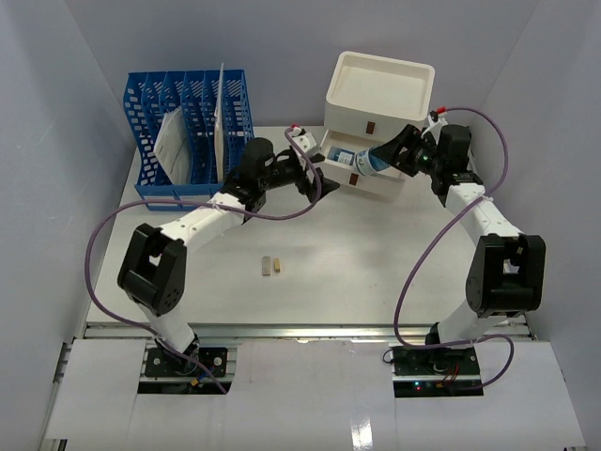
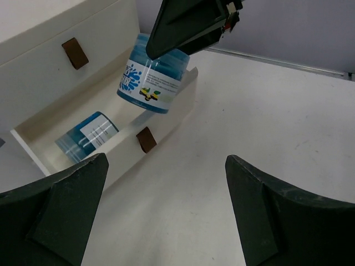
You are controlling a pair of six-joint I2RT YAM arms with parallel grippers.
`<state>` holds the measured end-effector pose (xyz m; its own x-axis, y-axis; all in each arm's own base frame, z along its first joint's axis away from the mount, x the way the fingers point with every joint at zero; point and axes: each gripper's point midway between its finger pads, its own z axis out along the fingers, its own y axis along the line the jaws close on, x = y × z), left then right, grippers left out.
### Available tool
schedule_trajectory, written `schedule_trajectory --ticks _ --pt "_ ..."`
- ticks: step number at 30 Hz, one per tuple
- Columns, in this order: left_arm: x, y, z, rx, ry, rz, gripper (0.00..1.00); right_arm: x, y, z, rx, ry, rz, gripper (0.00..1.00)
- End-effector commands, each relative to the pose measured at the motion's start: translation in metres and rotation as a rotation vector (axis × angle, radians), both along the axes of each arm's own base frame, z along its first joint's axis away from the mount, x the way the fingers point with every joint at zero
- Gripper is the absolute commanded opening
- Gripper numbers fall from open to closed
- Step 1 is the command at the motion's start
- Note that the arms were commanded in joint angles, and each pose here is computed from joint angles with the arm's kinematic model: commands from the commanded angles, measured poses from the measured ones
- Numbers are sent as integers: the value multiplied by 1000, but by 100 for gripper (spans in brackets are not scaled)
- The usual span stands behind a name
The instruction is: Organize the desk
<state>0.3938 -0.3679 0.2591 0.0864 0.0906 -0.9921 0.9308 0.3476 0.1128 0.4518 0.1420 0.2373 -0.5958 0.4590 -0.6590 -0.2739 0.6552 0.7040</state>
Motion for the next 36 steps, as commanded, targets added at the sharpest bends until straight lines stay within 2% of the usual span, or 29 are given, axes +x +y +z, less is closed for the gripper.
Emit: schedule_trajectory --ticks 1,14,26,34,36 --pt "-4 -30 23 2 -270 -105 98 -26 16 61 97 -160 111 23" --pt "-2 -68 21 28 -356 -91 98 -70 42 38 50 -150 245 23" --pt "5 -56 23 90 -398 42 97 -82 45 42 5 -193 247 23" --pt "-2 -52 22 145 -441 62 96 -87 44 38 -10 -187 252 23" --pt "-5 -53 21 161 -454 49 93 -88 45 36 -15 -184 258 23"
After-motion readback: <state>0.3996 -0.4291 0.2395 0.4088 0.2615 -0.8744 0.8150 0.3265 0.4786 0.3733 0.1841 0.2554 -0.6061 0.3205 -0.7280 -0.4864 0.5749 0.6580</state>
